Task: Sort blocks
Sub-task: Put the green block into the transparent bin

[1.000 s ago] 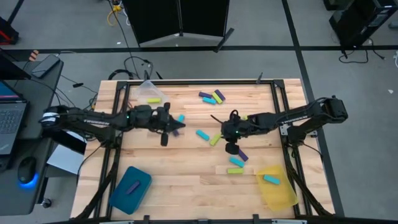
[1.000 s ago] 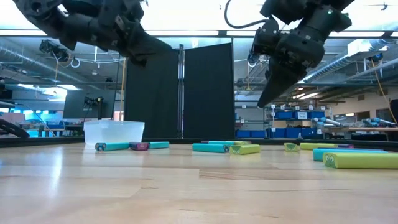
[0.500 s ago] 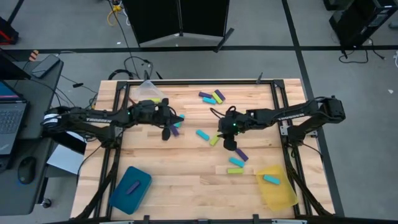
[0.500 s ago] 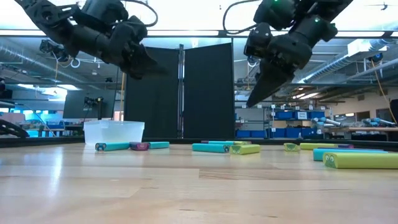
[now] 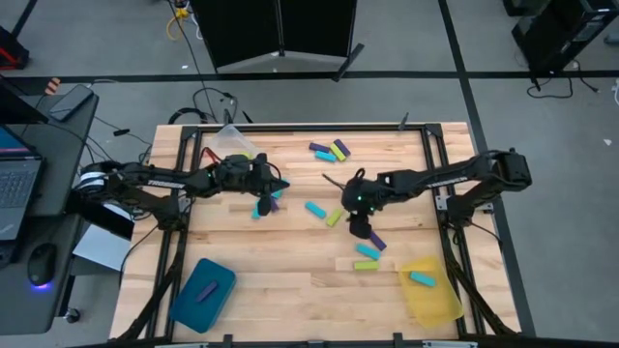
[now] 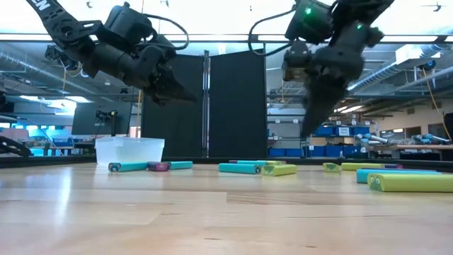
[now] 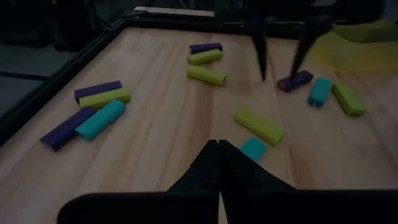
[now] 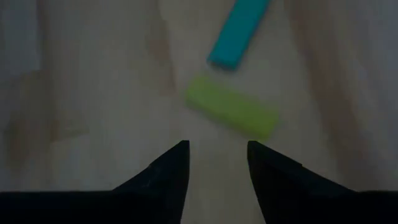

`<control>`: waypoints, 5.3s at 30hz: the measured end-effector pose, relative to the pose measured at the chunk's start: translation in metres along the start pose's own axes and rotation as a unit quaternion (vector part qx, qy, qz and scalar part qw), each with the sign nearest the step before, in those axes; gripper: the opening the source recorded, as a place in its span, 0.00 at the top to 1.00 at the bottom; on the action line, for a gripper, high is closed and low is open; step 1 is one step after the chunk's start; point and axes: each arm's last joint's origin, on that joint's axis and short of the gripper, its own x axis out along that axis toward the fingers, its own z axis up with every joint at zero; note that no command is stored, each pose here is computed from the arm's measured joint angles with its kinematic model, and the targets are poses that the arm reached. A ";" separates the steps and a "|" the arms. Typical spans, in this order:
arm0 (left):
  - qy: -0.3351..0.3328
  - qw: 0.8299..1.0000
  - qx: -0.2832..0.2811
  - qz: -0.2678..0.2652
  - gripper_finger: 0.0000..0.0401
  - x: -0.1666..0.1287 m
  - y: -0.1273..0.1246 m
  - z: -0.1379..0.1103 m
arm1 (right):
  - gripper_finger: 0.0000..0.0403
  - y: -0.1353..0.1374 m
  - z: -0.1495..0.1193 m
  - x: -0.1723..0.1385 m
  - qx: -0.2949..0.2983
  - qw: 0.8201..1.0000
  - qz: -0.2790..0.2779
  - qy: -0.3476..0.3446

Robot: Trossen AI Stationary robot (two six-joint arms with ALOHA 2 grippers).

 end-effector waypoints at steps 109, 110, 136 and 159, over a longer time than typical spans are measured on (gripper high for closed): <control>0.034 0.942 -0.323 -0.085 0.82 0.075 0.000 0.020 | 0.72 0.009 0.033 0.027 -0.170 0.921 -0.205 -0.285; 0.033 0.943 -0.319 -0.085 0.83 0.075 0.000 0.020 | 0.73 0.009 0.033 0.027 -0.169 0.921 -0.204 -0.286; 0.045 0.967 -0.218 0.123 0.84 -0.018 0.050 0.055 | 0.54 0.008 0.033 -0.018 -0.131 0.888 -0.313 -0.312; 0.152 0.869 -0.284 0.375 0.84 -0.078 0.094 -0.021 | 0.55 0.001 0.028 -0.012 -0.105 0.901 -0.310 -0.284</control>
